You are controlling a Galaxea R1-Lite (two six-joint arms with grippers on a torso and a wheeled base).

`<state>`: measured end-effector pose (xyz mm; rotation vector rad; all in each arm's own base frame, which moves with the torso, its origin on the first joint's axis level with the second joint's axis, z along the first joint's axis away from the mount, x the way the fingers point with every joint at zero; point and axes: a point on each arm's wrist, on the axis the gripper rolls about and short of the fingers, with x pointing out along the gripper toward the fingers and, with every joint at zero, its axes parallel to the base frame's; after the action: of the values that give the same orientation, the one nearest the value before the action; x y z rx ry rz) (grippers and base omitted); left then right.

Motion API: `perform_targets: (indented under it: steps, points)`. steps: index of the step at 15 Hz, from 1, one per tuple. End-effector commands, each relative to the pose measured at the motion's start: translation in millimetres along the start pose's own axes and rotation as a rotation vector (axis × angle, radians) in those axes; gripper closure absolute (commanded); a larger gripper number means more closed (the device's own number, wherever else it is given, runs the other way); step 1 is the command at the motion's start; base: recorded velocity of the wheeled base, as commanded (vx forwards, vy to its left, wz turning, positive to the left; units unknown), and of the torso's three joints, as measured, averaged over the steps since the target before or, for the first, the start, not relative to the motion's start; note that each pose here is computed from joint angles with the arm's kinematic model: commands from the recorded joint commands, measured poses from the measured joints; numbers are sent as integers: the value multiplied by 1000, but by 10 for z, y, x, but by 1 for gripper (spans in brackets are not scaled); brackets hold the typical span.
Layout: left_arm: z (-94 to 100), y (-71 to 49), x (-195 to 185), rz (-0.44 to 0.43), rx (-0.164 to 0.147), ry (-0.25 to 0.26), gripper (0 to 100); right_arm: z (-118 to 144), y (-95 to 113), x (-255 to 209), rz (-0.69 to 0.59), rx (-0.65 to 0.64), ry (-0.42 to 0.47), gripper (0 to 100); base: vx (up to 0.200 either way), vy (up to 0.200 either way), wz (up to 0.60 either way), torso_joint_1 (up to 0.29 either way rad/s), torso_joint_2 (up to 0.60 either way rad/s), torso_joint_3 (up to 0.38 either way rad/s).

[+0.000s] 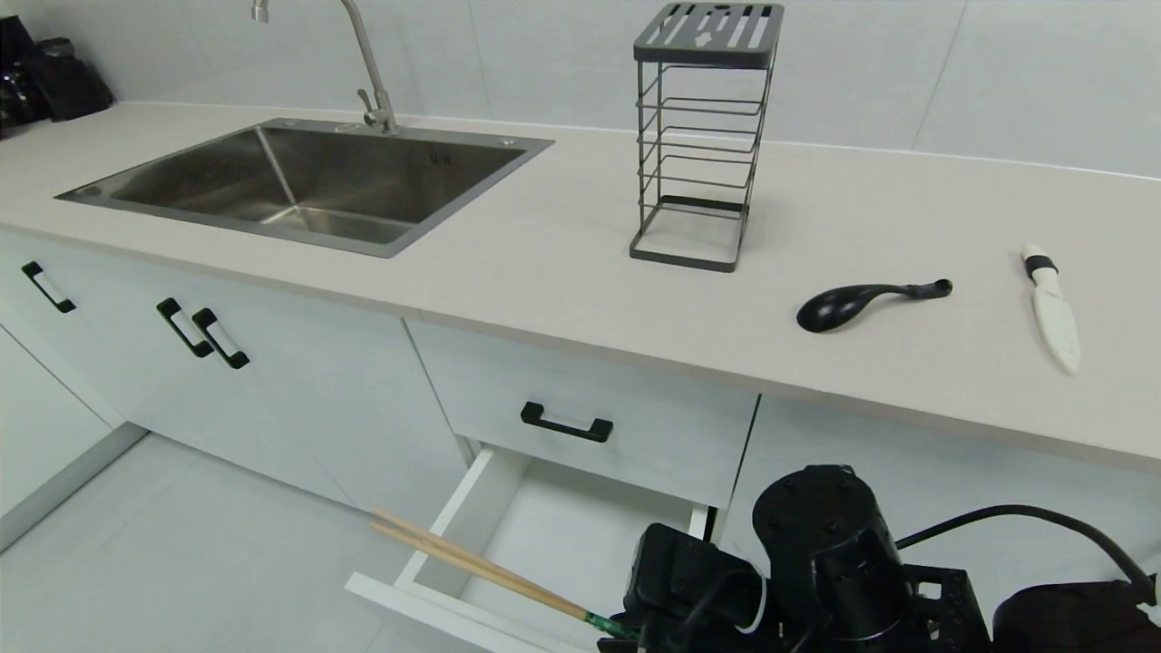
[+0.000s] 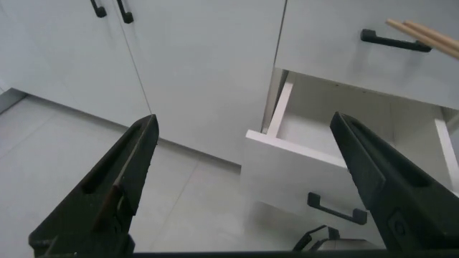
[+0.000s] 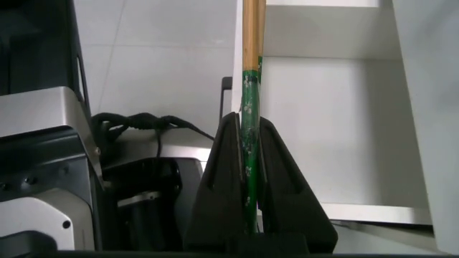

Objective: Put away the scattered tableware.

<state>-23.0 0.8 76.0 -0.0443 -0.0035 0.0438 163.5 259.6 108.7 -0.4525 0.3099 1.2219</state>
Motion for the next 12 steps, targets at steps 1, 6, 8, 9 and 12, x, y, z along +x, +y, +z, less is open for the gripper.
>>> perform_targets:
  steps: [1, 6, 8, 9, 12]
  points:
    - [0, 0, 0, 1, 0, -1, 0, 16, -17, 64, -2, -1, -2, 100, 0, 0, 0, -251, 466, 207]
    - [0, 0, 0, 1, 0, -1, 0, 64, -142, 247, -2, 11, 57, 100, 0, 0, 0, -251, 394, 155]
    - [0, 0, 0, 1, 0, -1, 0, 39, -149, 286, 0, 13, 68, 100, 0, 0, 0, -259, 347, 122]
    - [0, 0, 0, 1, 0, -1, 0, 28, -147, 293, 2, 11, 73, 100, 0, 0, 0, -173, 281, 119]
    - [0, 0, 0, 1, 0, -1, 0, 99, -288, 321, -73, 17, 63, 100, 0, 0, 0, -61, 219, 71]
